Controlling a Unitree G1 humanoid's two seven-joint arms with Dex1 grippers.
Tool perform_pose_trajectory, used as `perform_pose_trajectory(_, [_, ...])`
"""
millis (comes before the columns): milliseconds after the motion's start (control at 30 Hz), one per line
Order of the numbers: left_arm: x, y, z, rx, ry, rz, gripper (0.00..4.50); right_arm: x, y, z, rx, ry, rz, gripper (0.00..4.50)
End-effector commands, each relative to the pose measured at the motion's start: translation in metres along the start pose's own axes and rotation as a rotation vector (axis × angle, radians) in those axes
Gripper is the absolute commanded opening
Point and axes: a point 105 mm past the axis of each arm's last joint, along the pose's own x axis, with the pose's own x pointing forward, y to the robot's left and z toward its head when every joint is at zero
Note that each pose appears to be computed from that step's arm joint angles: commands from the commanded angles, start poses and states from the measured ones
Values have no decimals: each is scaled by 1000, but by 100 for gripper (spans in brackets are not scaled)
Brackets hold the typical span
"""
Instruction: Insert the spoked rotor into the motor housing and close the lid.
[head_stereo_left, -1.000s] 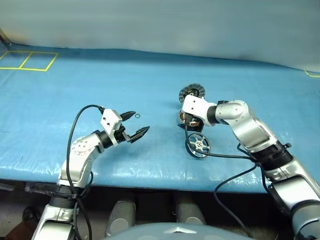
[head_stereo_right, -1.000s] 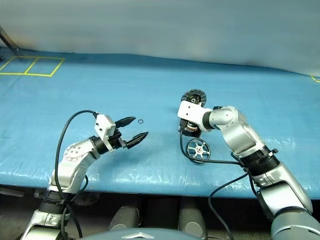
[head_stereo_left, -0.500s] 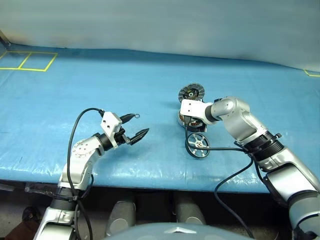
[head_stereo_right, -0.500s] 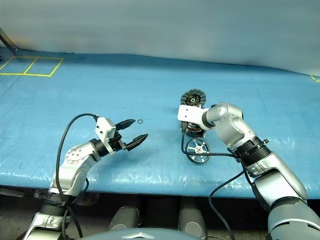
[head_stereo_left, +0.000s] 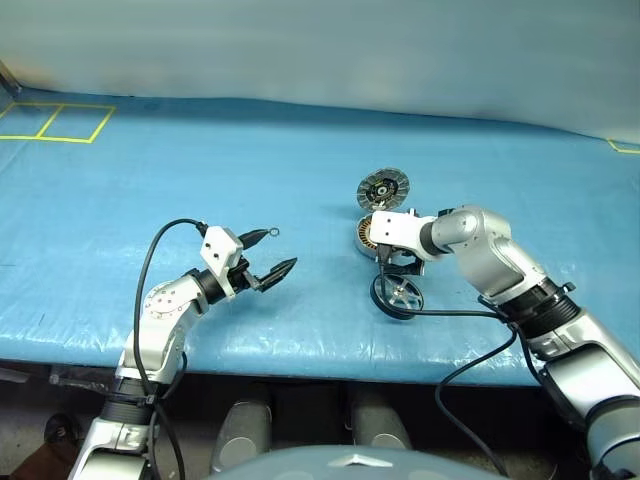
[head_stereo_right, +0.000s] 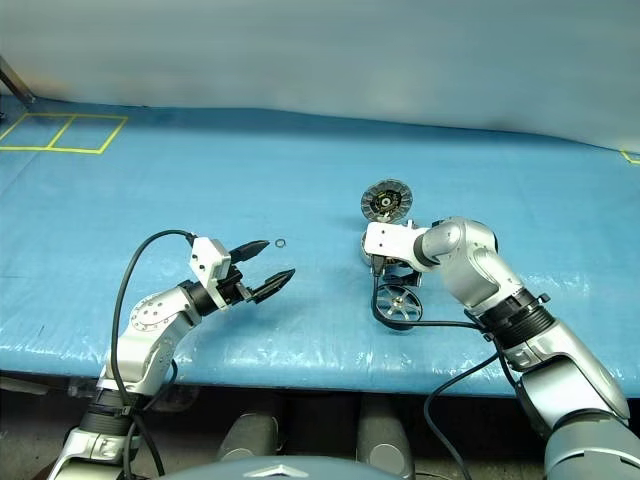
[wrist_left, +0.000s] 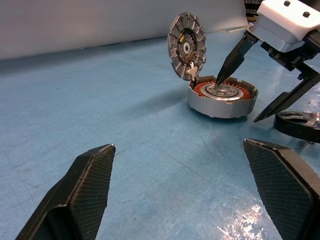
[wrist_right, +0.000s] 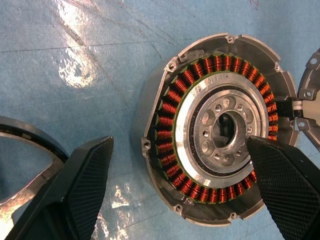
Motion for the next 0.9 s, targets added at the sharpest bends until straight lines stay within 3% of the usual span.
perform_pose_trajectory(33, [3, -3, 12, 36, -40, -13, 450, -8, -6, 8, -11, -31, -37, 446])
perform_pose_trajectory(767, [1, -3, 9, 38, -35, 0, 450, -5, 3, 8, 17, -39, 7, 446])
perform_pose_trajectory(900, [0, -3, 8, 37, -36, 10, 450, 0, 3, 5, 39, -32, 30, 361])
